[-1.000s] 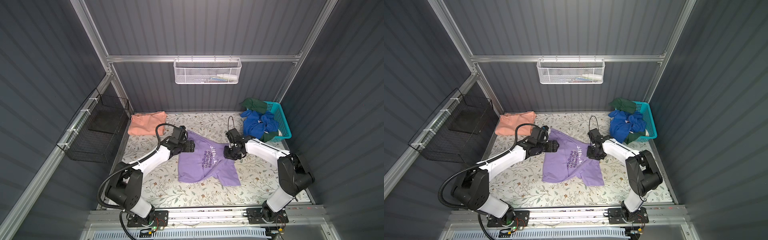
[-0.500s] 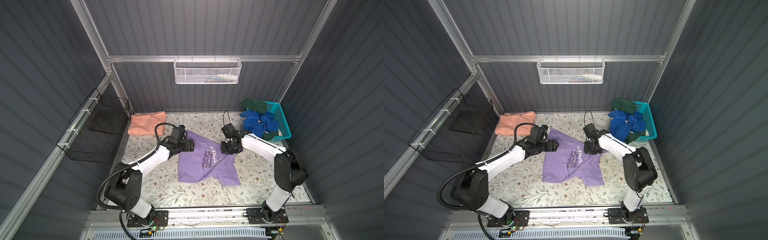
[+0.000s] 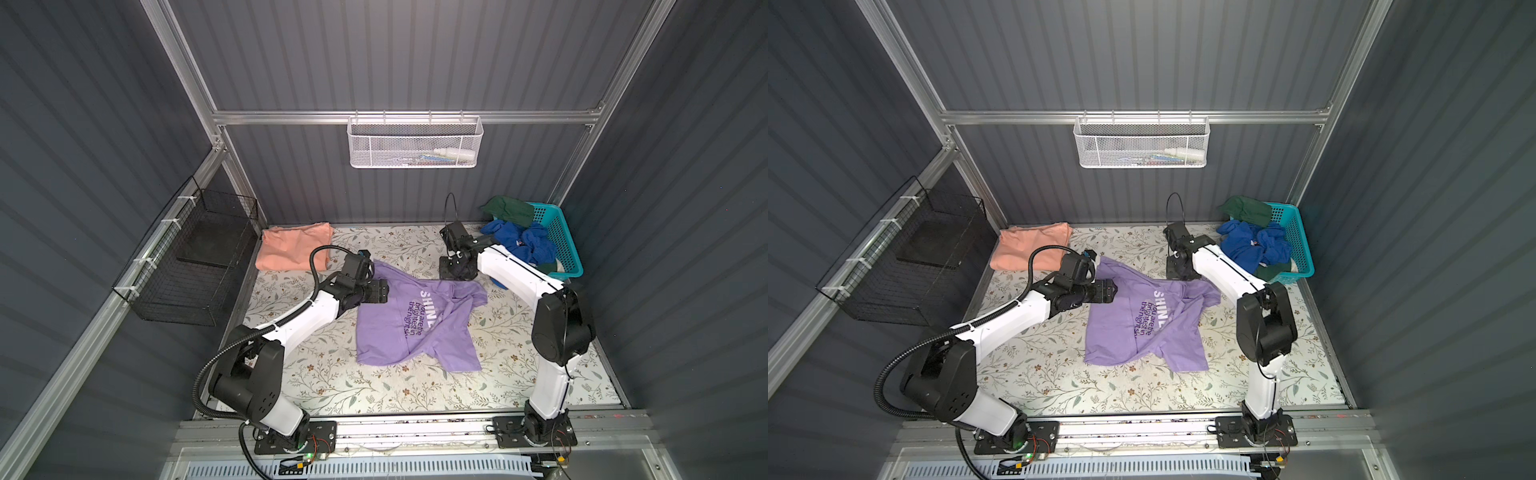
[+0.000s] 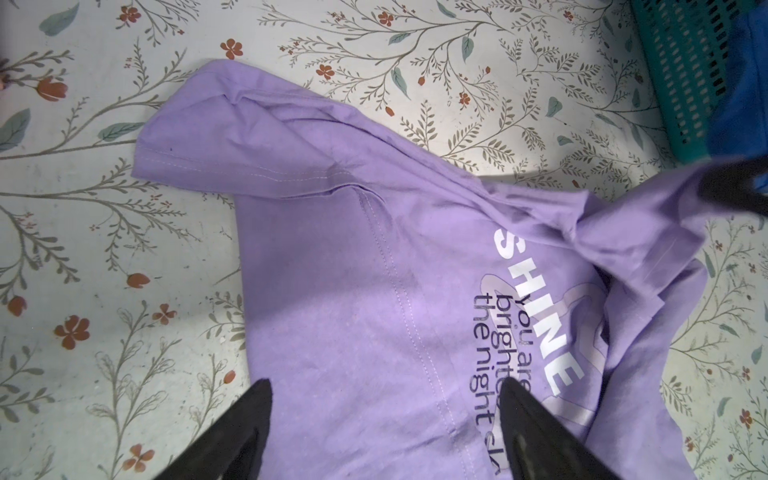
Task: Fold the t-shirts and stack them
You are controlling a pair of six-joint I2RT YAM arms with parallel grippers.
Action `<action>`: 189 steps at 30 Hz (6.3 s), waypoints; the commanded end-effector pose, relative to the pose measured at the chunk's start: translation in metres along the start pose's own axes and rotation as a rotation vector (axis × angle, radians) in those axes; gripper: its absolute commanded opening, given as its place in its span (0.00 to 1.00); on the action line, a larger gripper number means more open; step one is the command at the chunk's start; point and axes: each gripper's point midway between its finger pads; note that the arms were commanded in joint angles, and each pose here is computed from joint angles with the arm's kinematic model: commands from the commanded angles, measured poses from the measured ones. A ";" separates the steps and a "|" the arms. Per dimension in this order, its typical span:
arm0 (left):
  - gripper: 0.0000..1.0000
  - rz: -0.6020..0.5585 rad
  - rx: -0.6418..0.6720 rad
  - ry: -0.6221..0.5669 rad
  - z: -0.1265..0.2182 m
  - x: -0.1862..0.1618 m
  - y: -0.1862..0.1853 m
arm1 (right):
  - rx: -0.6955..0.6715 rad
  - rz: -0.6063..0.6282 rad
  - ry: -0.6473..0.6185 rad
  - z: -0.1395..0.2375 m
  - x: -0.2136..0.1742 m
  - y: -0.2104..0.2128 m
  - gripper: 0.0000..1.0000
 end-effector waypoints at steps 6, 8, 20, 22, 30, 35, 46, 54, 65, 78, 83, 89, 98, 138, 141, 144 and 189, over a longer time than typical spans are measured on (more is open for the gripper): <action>0.84 0.009 -0.029 0.016 0.010 -0.011 0.001 | -0.136 -0.091 0.011 -0.046 0.070 -0.077 0.09; 0.83 0.007 -0.044 0.035 0.009 -0.016 -0.002 | -0.084 -0.101 0.074 -0.059 0.070 -0.076 0.23; 0.82 -0.069 -0.073 0.175 -0.012 -0.076 -0.036 | 0.036 -0.199 -0.118 0.038 0.011 -0.064 0.93; 0.81 -0.107 -0.066 0.213 -0.013 -0.095 -0.044 | 0.053 -0.223 -0.115 0.049 -0.023 -0.060 0.93; 0.81 -0.161 -0.004 0.313 -0.024 -0.156 -0.042 | 0.135 -0.339 -0.022 0.048 -0.156 -0.047 0.85; 0.72 -0.191 0.041 0.364 -0.040 -0.173 -0.041 | 0.217 -0.381 0.020 0.044 -0.200 -0.033 0.80; 0.06 -0.115 0.159 0.364 -0.048 -0.176 -0.026 | 0.233 -0.362 0.084 -0.002 -0.202 -0.024 0.70; 0.00 -0.066 0.187 0.215 -0.014 -0.142 -0.020 | 0.253 -0.355 0.127 -0.024 -0.193 -0.016 0.25; 0.00 0.136 0.215 0.114 0.025 -0.088 0.040 | 0.182 -0.361 0.120 -0.014 -0.199 -0.029 0.00; 0.00 0.272 0.151 -0.239 0.076 0.073 0.064 | 0.144 -0.195 -0.183 0.073 -0.054 -0.034 0.00; 0.00 0.293 0.023 -0.368 0.102 0.207 0.043 | 0.018 -0.192 -0.327 0.139 0.066 -0.076 0.00; 0.00 0.336 0.038 -0.426 0.155 0.140 0.061 | -0.068 -0.186 -0.360 0.184 -0.007 -0.091 0.00; 0.00 0.617 0.272 -0.159 0.082 -0.085 0.173 | 0.032 -0.385 0.049 0.050 -0.225 -0.044 0.00; 0.00 0.615 0.332 -0.212 0.081 -0.036 0.183 | 0.083 -0.382 -0.100 0.096 -0.167 -0.051 0.17; 0.33 0.618 0.347 -0.203 0.077 -0.043 0.188 | 0.150 -0.377 -0.036 0.070 -0.184 -0.031 0.30; 0.55 0.589 0.338 -0.198 0.077 -0.029 0.181 | 0.197 -0.314 0.025 0.051 -0.183 -0.004 0.42; 0.75 0.353 0.097 0.065 -0.023 -0.025 0.083 | 0.262 -0.089 0.197 -0.053 -0.104 0.117 0.43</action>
Point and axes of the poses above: each gripper's point midway between its finger pads, its own z axis back along the fingers, its own y axis along the line the jaws close on, x = y × z, and after that the axes turned 14 degrees about z, right-handed
